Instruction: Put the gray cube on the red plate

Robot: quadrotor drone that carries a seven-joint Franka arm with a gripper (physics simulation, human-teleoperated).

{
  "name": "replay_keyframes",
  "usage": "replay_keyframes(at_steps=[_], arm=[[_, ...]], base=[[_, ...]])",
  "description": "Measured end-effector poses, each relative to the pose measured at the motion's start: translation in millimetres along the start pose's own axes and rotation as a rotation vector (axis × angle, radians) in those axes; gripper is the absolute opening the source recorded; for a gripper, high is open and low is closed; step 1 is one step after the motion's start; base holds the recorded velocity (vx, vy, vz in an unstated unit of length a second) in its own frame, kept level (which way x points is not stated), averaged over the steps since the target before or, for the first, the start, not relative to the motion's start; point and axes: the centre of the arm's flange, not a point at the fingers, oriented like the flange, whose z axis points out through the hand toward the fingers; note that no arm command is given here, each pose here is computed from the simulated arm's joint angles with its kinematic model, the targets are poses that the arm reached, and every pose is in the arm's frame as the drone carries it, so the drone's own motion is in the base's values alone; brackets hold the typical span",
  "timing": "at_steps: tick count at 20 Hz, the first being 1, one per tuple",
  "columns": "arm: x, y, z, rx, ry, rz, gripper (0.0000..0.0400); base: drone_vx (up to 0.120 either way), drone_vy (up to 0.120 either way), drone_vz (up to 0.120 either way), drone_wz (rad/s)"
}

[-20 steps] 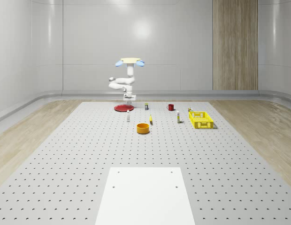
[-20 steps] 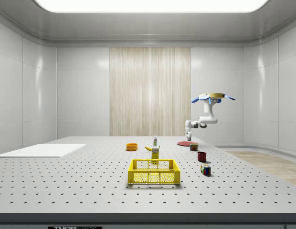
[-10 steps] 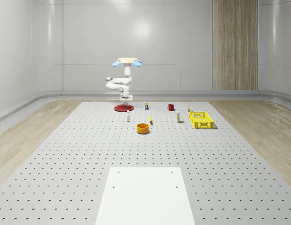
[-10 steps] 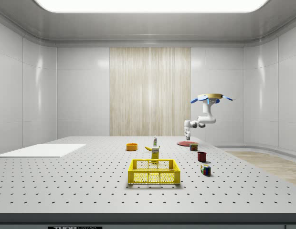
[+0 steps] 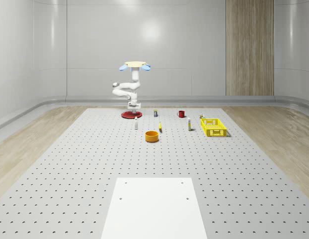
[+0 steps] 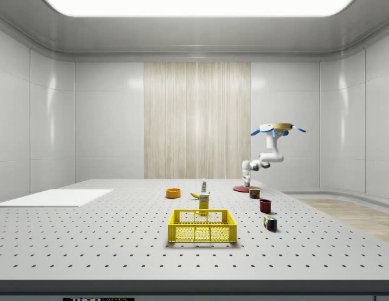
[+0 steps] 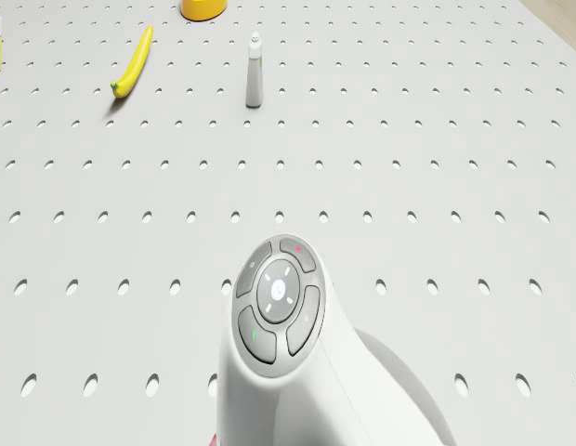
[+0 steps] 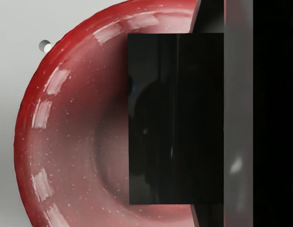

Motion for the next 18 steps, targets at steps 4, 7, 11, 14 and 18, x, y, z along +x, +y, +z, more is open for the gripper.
replay_keyframes(at_steps=[4,7,11,14,18], arm=[[0.0,0.0,9.2,0.0,0.0,0.0,0.0251],[0.0,0.0,15.1,0.0,0.0,0.0,0.0273],[0.0,0.0,15.2,0.0,0.0,0.0,0.0353],[0.0,0.0,6.7,0.0,0.0,0.0,0.0378],[0.0,0.0,-4.5,0.0,0.0,0.0,0.0392]], base=[[0.0,-0.11,0.0,0.0],[0.0,0.0,0.0,0.0],[0.0,0.0,0.0,0.0],[0.0,0.0,0.0,0.0],[0.0,0.0,0.0,0.0]])
